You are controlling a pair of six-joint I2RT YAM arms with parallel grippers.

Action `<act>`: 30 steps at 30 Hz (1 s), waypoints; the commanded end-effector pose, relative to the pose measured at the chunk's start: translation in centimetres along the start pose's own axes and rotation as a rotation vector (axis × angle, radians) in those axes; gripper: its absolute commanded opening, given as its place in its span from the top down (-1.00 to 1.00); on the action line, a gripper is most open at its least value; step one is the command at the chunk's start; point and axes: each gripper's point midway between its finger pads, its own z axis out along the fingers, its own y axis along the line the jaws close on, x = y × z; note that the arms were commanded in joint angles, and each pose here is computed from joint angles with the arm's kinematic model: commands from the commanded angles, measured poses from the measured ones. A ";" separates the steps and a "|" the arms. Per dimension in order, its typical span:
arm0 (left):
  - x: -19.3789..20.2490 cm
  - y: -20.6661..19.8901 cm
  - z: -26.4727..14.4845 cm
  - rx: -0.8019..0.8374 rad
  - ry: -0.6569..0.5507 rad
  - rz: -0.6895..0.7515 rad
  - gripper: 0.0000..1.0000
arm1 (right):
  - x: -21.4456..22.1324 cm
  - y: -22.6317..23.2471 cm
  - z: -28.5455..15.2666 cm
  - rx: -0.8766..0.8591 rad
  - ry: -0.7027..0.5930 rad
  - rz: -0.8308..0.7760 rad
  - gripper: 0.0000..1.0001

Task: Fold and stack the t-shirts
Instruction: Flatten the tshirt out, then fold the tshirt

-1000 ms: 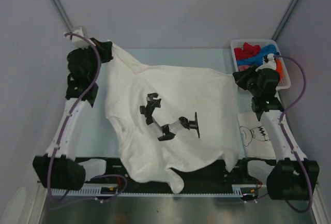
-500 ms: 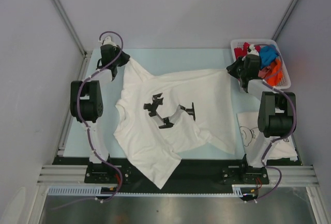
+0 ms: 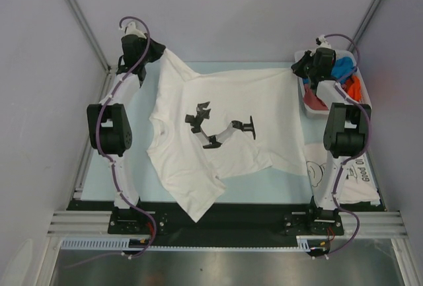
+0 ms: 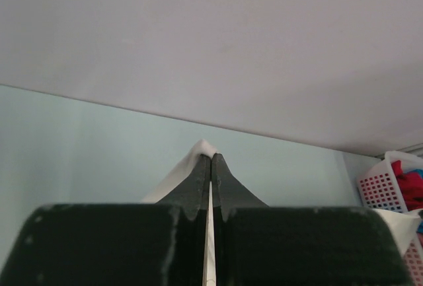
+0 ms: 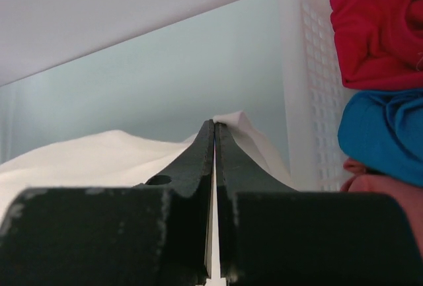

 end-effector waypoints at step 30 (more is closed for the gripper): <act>9.1 -3.4 -16.7 -0.130 0.397 -0.275 0.99 | 4.3 0.1 -11.5 0.165 0.432 0.161 1.00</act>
